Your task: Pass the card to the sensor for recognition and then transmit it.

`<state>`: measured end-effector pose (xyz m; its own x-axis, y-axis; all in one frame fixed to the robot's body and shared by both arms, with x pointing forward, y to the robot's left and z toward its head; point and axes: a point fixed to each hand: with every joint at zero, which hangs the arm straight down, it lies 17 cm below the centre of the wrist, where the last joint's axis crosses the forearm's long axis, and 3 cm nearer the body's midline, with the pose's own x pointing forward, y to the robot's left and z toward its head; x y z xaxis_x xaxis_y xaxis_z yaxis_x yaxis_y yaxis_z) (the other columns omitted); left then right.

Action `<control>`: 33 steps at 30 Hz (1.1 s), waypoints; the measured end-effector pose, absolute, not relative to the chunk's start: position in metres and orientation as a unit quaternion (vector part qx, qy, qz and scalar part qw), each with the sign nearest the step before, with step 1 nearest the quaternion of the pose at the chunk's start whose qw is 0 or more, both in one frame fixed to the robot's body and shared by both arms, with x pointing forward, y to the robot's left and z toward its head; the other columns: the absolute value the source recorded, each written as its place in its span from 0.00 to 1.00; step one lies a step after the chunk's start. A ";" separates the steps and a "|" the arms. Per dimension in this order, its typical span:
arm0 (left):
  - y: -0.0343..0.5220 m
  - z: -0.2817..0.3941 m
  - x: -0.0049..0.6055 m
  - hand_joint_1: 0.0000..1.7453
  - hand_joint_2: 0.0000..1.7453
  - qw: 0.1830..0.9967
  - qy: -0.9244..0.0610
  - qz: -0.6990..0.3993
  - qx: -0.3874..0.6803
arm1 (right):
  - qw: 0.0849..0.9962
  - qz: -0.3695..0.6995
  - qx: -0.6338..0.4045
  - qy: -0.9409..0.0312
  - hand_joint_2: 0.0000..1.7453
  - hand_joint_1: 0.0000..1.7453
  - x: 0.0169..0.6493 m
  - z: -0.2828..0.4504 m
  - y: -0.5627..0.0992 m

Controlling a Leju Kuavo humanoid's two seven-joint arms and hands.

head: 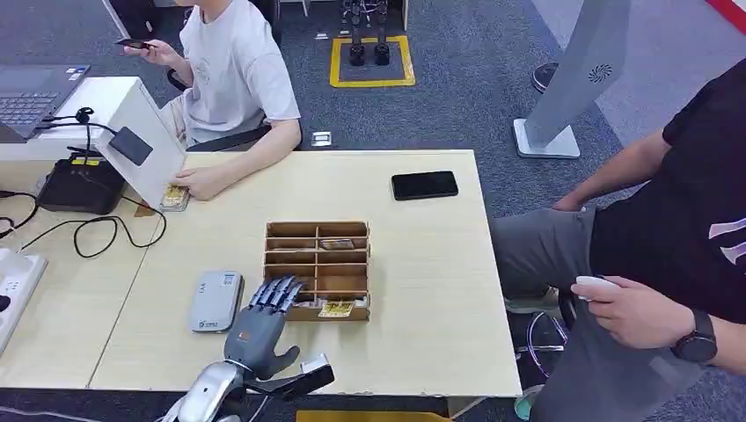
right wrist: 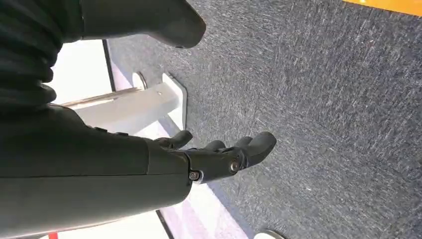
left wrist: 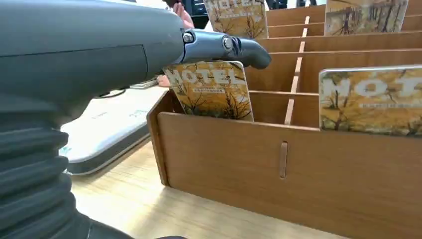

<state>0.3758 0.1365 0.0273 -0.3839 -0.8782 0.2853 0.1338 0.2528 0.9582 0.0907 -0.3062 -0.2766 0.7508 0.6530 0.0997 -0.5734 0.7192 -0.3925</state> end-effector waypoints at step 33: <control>0.144 0.039 0.385 0.00 1.00 0.479 -0.657 -0.501 0.295 | 0.919 0.334 -0.170 -0.120 1.00 0.00 0.092 -0.276 -0.305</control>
